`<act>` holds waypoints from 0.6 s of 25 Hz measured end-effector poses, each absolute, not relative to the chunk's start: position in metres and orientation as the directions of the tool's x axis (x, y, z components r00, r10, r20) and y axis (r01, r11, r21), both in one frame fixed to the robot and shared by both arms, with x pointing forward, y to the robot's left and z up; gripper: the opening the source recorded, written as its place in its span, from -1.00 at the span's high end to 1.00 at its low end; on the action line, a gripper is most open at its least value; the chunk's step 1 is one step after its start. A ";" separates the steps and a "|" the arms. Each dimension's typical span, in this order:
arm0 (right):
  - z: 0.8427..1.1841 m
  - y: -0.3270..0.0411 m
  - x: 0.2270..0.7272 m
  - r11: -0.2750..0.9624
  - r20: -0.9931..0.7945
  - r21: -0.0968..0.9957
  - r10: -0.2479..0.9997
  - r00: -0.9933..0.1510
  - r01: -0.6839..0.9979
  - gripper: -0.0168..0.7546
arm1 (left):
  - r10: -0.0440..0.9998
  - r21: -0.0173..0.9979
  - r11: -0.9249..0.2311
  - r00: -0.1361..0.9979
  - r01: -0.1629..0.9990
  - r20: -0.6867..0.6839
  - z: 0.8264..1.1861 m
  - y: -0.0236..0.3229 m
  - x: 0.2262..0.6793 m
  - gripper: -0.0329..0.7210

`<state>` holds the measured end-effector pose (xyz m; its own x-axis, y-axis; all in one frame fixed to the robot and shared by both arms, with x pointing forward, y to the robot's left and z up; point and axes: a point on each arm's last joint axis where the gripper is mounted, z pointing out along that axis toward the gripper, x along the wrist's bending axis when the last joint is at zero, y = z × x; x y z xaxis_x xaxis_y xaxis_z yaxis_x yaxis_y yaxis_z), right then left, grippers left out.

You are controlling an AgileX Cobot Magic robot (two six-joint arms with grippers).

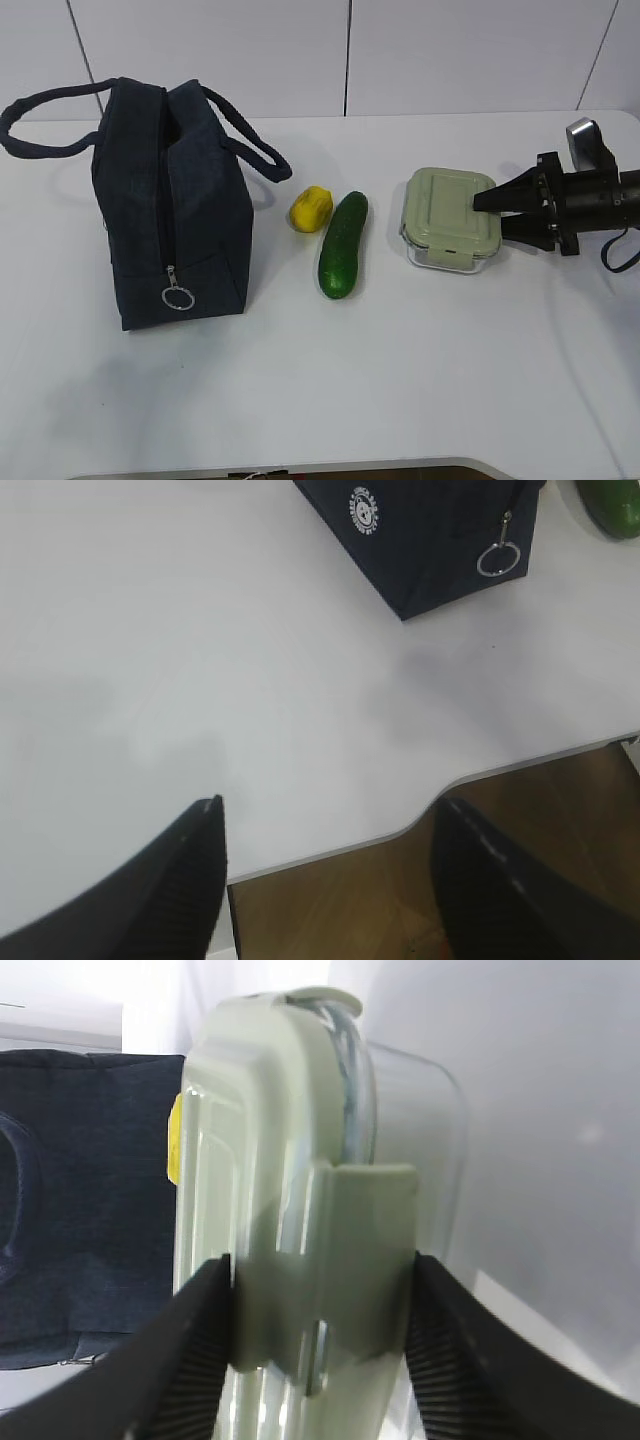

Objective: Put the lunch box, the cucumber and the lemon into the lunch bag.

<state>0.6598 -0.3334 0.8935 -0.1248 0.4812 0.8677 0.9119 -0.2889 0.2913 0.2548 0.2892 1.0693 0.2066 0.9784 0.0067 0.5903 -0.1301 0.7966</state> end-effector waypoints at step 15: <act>0.893 -0.333 0.660 -0.310 0.881 0.246 0.467 -0.079 0.918 -0.09 | 0.969 0.793 -0.096 0.238 0.602 -0.063 1.113 0.282 0.276 -0.32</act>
